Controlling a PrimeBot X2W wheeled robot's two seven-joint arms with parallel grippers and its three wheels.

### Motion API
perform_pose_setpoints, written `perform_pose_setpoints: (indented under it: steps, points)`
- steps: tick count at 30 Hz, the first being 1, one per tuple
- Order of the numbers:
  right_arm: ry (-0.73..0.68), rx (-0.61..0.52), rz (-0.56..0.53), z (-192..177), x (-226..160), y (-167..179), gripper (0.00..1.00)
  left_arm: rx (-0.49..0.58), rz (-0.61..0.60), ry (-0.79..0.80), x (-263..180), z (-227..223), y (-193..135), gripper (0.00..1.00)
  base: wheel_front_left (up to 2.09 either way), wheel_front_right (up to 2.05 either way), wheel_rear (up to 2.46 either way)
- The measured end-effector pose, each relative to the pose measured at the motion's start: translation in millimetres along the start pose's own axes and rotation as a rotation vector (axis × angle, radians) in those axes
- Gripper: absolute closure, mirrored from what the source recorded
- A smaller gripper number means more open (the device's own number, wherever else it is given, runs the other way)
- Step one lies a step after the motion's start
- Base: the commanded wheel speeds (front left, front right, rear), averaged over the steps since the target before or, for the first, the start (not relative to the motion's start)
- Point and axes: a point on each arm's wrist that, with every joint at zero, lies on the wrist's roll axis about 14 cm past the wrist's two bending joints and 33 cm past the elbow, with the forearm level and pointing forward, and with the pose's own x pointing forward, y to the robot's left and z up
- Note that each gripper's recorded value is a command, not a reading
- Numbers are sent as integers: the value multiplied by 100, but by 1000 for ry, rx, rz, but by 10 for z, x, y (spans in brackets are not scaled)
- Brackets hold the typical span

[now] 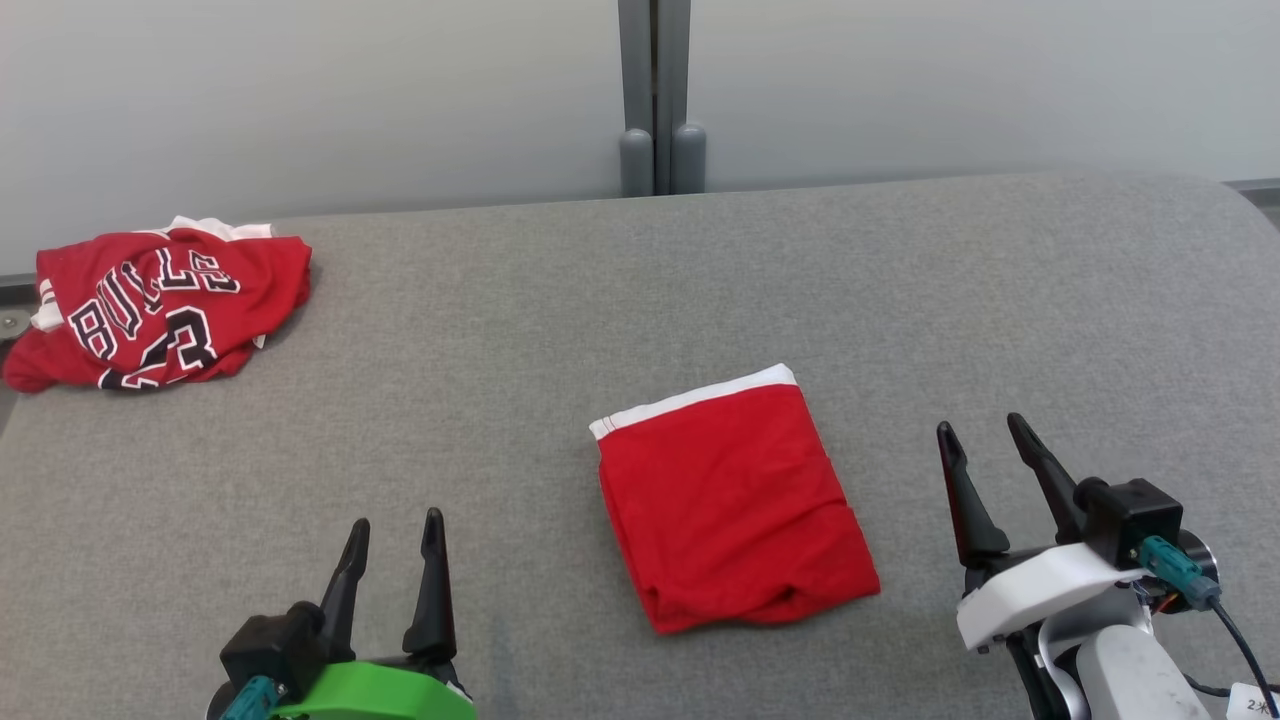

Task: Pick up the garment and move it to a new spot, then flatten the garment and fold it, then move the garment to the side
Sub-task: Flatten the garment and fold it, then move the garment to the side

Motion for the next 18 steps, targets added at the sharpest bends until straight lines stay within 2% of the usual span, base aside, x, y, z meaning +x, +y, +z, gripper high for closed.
perform_pose_setpoints:
  steps: [18]
  points:
    - [63, 14, -20, -202, -97, -50, 0, -1, 12, 15, -44, -50, 24, 0, 0, 0, 0]
